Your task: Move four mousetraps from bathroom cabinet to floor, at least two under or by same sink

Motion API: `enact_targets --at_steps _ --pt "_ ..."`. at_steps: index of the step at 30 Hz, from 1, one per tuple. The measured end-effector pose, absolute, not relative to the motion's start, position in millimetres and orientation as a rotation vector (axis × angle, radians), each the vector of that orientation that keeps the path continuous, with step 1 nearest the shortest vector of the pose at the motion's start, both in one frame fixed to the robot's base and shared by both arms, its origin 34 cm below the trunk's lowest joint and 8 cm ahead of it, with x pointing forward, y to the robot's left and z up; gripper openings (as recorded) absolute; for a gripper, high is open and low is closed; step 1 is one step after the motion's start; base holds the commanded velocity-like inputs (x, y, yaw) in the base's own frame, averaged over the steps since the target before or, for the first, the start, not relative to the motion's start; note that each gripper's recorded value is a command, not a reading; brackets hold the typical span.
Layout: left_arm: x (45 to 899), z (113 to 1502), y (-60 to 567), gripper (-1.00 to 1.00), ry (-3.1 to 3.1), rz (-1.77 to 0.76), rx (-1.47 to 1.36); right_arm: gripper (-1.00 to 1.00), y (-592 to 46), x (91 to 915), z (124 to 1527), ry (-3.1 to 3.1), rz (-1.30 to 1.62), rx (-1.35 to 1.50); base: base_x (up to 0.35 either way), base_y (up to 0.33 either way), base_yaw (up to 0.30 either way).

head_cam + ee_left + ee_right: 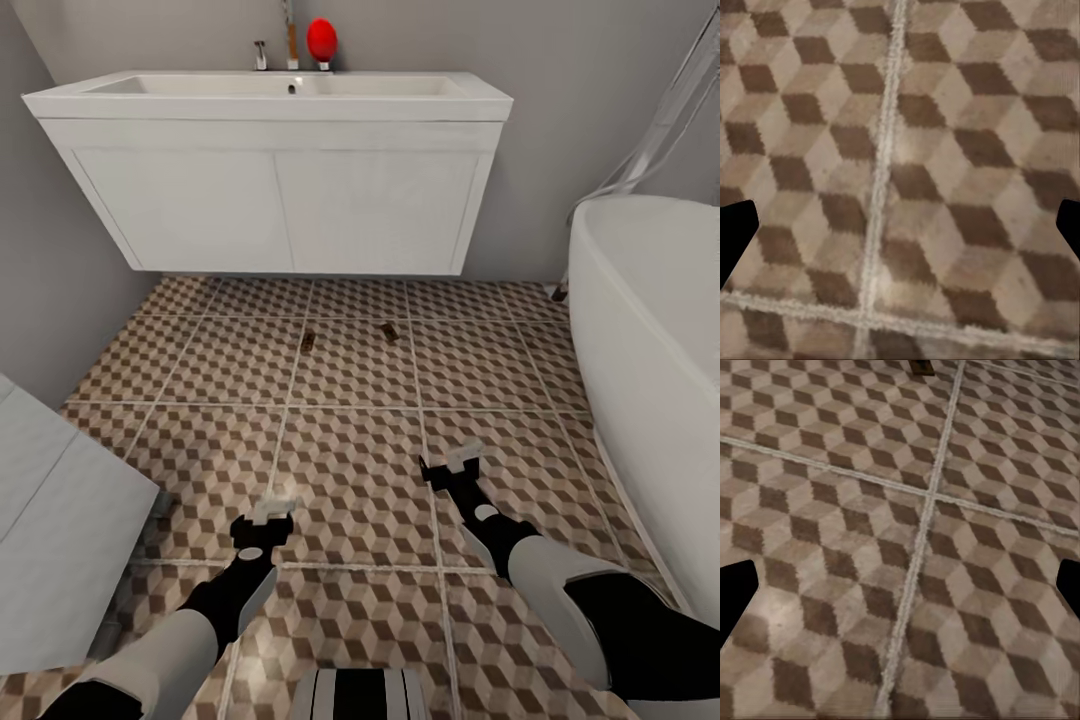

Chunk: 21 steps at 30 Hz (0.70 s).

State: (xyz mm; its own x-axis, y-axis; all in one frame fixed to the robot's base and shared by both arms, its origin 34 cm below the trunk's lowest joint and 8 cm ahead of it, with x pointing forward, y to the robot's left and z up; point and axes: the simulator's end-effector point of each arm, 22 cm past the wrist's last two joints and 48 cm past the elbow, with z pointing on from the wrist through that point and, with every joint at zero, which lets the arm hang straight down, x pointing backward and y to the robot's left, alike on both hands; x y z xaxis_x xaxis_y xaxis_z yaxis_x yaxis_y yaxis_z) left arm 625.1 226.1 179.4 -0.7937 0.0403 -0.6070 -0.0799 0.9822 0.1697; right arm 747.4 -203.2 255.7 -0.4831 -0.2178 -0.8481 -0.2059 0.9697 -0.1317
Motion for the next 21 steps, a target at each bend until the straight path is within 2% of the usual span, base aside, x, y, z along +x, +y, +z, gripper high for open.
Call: enact_targets --at_steps 21 --pt "592 225 250 1.0 2.113 0.231 -0.114 1.0 -203 734 292 2.025 -0.014 -0.295 0.0 0.0 0.0"
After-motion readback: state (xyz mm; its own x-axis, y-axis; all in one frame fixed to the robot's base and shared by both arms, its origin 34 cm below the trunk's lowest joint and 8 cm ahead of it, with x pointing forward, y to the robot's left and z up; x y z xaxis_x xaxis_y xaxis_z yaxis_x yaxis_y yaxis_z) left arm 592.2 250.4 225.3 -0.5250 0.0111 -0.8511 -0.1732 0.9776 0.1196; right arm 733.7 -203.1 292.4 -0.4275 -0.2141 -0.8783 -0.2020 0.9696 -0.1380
